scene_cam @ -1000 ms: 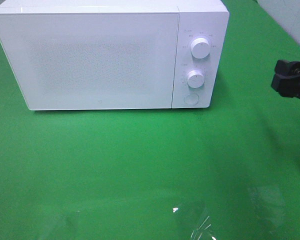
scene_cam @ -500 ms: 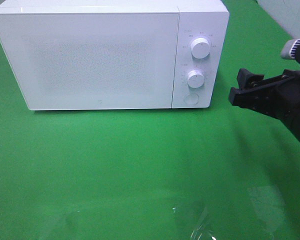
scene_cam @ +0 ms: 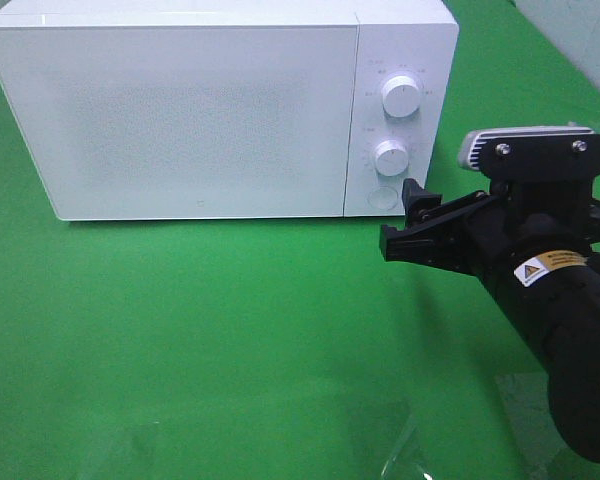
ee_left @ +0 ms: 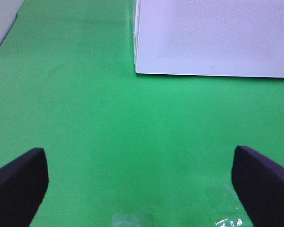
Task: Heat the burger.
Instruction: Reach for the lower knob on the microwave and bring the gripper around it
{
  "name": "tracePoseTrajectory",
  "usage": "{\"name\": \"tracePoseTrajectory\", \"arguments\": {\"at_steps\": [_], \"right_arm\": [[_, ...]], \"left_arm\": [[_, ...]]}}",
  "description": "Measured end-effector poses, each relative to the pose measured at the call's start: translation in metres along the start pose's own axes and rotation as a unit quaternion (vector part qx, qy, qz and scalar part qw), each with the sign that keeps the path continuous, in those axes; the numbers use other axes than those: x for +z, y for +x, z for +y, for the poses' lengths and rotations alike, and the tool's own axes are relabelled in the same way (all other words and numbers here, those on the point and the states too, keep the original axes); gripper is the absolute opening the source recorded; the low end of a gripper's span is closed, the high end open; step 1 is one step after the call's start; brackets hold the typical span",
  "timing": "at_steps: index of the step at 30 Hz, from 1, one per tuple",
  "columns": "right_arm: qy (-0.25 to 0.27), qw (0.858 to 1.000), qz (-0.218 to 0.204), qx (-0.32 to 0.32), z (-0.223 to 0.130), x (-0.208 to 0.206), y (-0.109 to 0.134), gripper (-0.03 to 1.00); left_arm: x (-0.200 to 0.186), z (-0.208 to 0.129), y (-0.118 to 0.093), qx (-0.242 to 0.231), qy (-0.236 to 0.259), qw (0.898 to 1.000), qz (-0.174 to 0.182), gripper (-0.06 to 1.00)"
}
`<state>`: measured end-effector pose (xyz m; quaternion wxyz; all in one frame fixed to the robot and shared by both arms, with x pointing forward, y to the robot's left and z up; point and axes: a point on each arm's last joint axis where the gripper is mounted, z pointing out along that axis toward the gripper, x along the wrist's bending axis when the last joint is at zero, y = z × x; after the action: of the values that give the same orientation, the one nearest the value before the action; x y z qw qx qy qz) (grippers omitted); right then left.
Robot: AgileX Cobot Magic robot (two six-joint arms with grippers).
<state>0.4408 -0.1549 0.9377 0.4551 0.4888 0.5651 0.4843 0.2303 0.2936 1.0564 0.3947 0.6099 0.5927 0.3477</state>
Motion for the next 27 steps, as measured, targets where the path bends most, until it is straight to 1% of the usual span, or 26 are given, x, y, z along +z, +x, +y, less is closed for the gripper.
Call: {"name": "tracePoseTrajectory", "arguments": {"at_steps": [16,21,27], "right_arm": [[0.003,1.0,-0.012,0.001,-0.007,0.024,0.02,0.76],[0.005,1.0,-0.022,-0.004,-0.013,0.039,0.02,0.76],[-0.002,1.0,-0.023,-0.004,-0.014,0.053,0.022,0.76]], "left_arm": [[0.0,0.0,0.0,0.0,0.0,1.0,0.0,0.97],[0.0,0.0,0.0,0.0,0.0,1.0,0.0,0.97],[0.0,0.0,0.0,0.0,0.0,1.0,0.0,0.97]]}}
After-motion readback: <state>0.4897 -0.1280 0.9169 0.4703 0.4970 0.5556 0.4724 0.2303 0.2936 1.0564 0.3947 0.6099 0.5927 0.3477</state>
